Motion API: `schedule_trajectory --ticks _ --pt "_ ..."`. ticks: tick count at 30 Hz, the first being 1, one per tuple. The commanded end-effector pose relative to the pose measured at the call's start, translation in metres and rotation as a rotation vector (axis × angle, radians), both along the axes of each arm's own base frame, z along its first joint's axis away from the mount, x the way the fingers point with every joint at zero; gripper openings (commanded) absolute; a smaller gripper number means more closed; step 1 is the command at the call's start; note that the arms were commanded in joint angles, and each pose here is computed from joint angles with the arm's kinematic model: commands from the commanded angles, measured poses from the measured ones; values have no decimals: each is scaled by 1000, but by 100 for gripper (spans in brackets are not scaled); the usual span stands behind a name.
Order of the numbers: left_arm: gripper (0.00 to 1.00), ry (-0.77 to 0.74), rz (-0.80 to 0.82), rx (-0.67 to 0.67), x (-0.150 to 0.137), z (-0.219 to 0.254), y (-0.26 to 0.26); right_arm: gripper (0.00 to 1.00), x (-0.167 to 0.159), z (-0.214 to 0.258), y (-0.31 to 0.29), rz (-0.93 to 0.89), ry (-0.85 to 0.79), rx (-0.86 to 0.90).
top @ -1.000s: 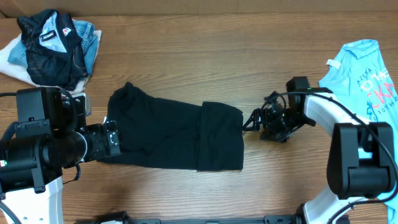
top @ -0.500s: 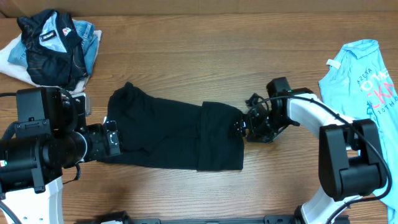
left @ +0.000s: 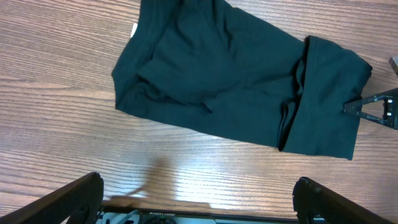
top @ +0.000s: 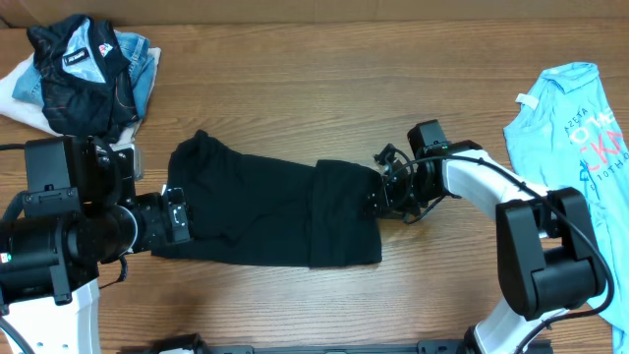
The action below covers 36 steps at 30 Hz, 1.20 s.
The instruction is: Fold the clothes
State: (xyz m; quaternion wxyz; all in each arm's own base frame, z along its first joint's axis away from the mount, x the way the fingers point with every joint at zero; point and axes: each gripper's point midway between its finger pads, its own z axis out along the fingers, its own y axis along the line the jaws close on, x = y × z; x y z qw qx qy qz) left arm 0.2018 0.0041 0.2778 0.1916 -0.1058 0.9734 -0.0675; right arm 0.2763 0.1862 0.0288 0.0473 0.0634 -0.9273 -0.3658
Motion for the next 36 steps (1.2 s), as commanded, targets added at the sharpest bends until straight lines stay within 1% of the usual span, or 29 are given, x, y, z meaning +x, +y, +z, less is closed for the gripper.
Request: schedule_trajectory --ticks 1,4,8,12,18,23,27,32,36 --pt "100 9 -17 -5 0 -3 -1 4 -4 0 7 4 19 17" --pt "100 11 -17 -6 -1 -3 -1 4 -3 -6 1 -13 25 -34" --pt "100 14 -17 -6 -1 -4 -1 4 2 -18 -19 -82 46 -155" --pt "100 17 -17 -6 -2 -4 -1 4 4 -23 -38 -121 59 -211" --pt "100 20 -17 -7 -3 -4 -1 4 12 -29 -90 -226 93 -348" --pt "100 21 -17 -7 -3 -4 -1 4 21 -17 -129 -283 113 -473" --pt "100 21 -17 -7 -3 -4 -1 4 33 4 -144 -312 109 -557" --pt "100 20 -17 -7 -3 -4 -1 4 46 28 -147 -318 70 -681" --pt "100 20 -17 -7 -3 -4 -1 4 47 33 -148 -337 31 -844"
